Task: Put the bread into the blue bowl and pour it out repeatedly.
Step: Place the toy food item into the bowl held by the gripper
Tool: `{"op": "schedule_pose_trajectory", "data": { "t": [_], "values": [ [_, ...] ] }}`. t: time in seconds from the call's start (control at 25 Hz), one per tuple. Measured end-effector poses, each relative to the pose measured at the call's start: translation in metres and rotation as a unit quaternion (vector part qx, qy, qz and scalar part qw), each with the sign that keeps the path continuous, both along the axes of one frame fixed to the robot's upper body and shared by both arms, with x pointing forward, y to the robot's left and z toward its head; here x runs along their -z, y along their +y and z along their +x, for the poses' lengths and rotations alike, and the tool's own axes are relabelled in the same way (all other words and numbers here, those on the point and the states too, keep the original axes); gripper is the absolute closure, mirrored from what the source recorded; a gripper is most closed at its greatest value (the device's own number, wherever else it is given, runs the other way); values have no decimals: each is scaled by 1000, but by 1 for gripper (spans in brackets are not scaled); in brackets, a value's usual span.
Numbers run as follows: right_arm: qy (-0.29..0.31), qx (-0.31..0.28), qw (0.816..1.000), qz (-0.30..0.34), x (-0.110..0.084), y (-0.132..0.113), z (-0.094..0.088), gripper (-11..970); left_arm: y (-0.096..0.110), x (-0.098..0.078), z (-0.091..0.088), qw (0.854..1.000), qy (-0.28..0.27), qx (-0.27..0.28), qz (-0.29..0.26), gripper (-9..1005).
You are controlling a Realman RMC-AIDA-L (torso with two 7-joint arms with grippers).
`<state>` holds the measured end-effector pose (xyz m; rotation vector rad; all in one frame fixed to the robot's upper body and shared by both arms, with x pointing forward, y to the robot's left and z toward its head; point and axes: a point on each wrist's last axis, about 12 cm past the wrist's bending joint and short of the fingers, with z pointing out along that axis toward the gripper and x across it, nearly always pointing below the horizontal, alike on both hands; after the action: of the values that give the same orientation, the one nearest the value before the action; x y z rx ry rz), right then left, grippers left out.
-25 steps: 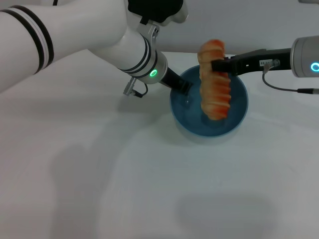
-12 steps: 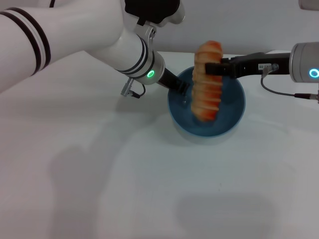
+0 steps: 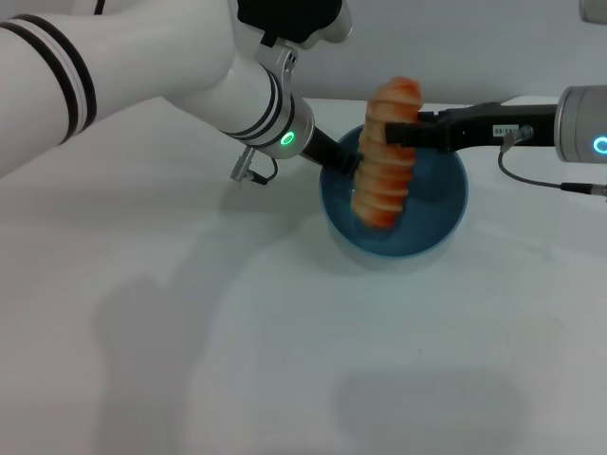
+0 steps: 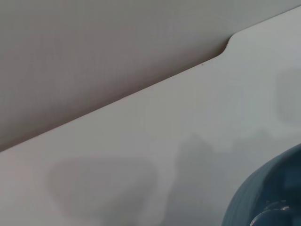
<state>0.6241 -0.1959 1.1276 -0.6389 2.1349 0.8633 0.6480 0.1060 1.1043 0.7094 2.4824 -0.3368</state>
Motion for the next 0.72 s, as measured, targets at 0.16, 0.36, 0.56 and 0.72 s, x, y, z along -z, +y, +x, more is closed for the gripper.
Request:
{"op": "schedule_pose_trajectory", "data": {
  "t": [0.16,0.36,0.56,0.72],
  "values": [
    [10,7,1000,6,2,-2,-2,379,1,1,0,1000,1,-2,0,997],
    [43,24,999,20,5,-7,-5,397,4,4,-1,1000,1,-7,-1,997],
    [78,31,996,38,6,-17,-12,415,5,3,0,1000,-1,-8,-1,996],
    [110,50,991,57,7,-31,-17,429,4,2,0,1000,-2,-7,-2,996]
  ]
}}
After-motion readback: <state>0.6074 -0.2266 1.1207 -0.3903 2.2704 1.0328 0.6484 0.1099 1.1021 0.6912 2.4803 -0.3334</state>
